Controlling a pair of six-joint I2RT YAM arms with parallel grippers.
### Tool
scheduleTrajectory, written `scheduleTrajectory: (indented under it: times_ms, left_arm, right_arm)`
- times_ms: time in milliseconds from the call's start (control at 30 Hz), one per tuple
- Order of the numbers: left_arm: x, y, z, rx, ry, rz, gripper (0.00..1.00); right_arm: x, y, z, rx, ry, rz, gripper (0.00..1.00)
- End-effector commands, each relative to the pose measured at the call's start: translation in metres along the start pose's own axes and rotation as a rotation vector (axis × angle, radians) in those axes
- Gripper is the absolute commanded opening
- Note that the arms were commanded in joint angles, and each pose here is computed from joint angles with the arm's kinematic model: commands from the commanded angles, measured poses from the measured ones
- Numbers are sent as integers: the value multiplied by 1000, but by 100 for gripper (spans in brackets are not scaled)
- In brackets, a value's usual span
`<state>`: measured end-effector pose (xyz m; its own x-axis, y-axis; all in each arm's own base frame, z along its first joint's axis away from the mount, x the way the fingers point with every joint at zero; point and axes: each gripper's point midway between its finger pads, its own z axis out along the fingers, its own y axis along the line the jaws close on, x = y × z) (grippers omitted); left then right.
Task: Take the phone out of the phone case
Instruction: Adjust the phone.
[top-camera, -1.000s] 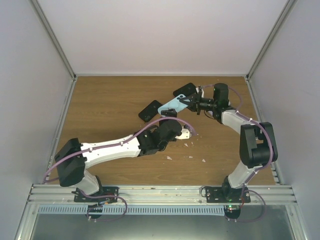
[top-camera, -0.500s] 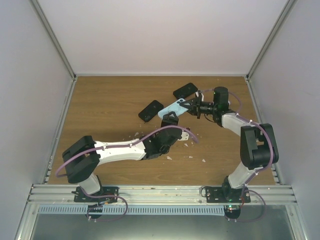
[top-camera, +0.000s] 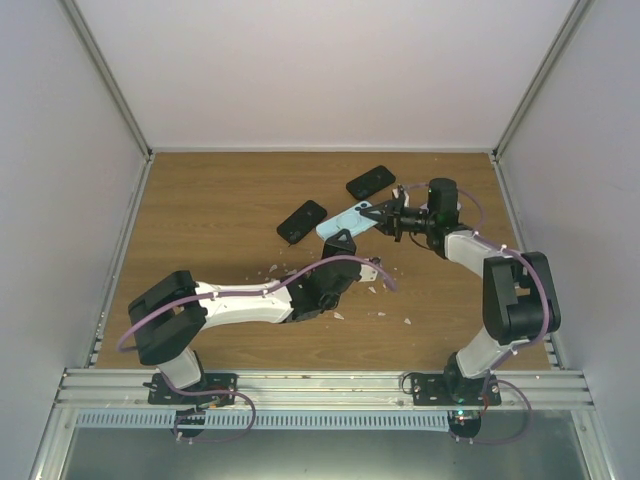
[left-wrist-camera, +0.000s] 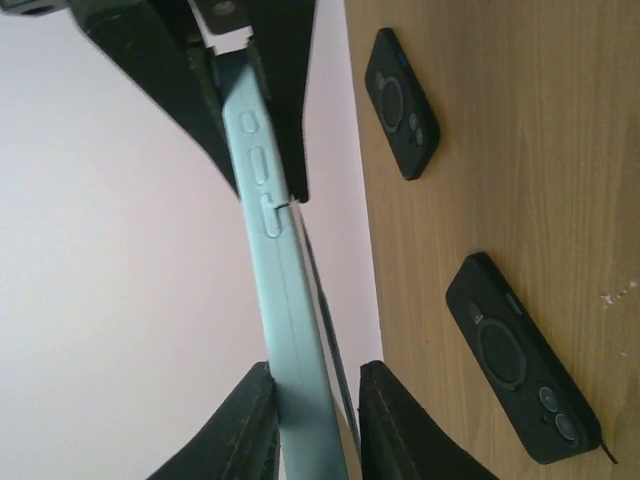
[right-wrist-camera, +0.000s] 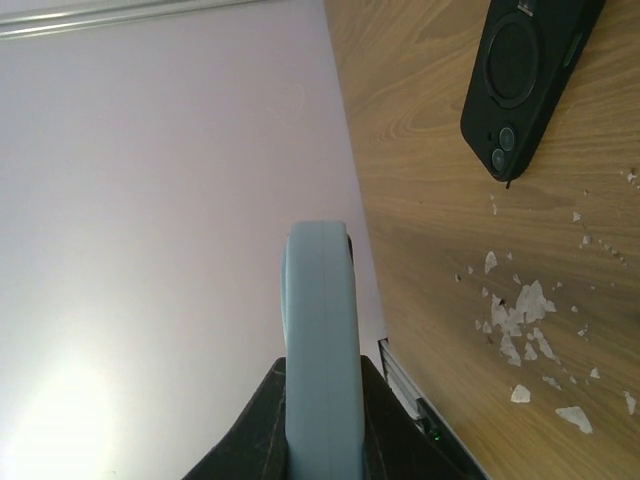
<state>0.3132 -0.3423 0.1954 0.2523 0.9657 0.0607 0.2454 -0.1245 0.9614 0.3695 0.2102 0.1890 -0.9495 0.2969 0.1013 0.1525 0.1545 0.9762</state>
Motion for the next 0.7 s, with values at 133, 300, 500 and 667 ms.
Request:
scheduleTrajectory:
  times_ms: [133,300,500,667]
  left_arm:
    - [-1,10,-1,-46,-5,-33,8]
    - [0,19,-3,-45,-13,-61,0]
    - [3,35,11,138,16,-329,0]
    - [7,61,18,187,3,-487,0]
  right_arm:
    - [9,20,-5,-35,15,-55,8]
    - [-1,20,-14,-23,-33,-67,38]
    - [-17,34,-35,-41,-95,-183,89]
    - [-31,55,-53,-20,-143,-318,100]
